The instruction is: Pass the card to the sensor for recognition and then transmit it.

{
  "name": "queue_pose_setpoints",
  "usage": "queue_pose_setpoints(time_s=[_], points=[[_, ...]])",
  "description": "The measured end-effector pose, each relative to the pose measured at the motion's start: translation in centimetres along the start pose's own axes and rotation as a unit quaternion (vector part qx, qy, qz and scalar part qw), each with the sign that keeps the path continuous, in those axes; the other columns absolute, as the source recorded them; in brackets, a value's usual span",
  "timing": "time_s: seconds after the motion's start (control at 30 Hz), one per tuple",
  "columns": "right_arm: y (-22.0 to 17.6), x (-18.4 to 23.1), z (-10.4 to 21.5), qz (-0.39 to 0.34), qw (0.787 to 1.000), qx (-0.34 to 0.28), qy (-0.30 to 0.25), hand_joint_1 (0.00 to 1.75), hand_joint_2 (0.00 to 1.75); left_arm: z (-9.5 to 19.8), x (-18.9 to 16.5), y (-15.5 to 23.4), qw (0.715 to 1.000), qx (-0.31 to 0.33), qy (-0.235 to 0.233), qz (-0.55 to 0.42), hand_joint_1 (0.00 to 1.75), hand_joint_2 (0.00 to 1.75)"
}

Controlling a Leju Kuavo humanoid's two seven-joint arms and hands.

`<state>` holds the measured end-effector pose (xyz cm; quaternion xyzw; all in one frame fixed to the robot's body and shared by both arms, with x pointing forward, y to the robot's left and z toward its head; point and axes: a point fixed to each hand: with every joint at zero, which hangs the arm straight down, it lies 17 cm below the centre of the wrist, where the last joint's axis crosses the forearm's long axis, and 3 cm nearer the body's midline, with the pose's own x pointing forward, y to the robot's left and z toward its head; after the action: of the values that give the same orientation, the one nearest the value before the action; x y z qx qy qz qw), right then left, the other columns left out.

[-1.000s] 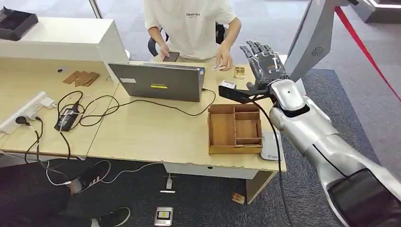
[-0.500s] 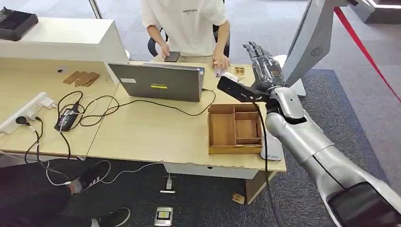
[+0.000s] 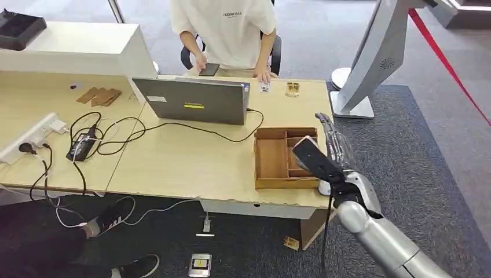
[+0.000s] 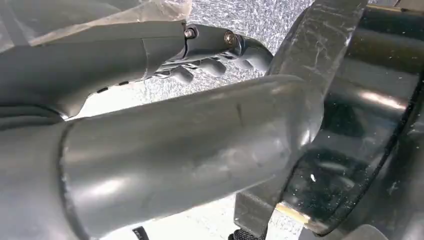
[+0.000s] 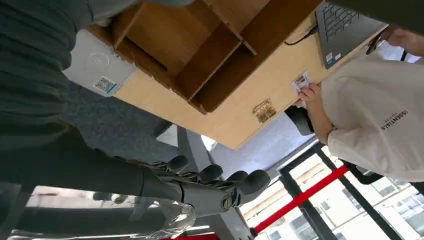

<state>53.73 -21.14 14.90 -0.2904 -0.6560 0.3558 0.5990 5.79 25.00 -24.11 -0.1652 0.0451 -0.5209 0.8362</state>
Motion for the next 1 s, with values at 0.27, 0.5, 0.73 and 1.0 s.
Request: queue_pose_setpoints(time_s=[0.27, 0.5, 0.73, 1.0], points=[[0.9, -0.4, 1.9, -0.025, 1.000, 0.000, -0.005, 0.00, 1.75, 0.0, -0.1, 0.1, 1.000, 0.001, 0.005, 0.000, 0.00, 0.00], [1.9, -1.3, 2.7, -0.027, 1.000, 0.008, 0.000, 0.00, 1.75, 0.0, -0.1, 0.0, 1.000, 0.000, 0.004, 0.003, 0.00, 0.00], [1.9, -2.0, 2.7, -0.024, 1.000, 0.007, 0.006, 0.00, 1.75, 0.0, 0.0, 0.1, 1.000, 0.000, 0.003, 0.004, 0.00, 0.00], [2.0, -2.4, 2.7, -0.023, 1.000, 0.008, 0.010, 0.00, 1.75, 0.0, 0.0, 0.0, 1.000, 0.000, 0.003, 0.004, 0.00, 0.00]])
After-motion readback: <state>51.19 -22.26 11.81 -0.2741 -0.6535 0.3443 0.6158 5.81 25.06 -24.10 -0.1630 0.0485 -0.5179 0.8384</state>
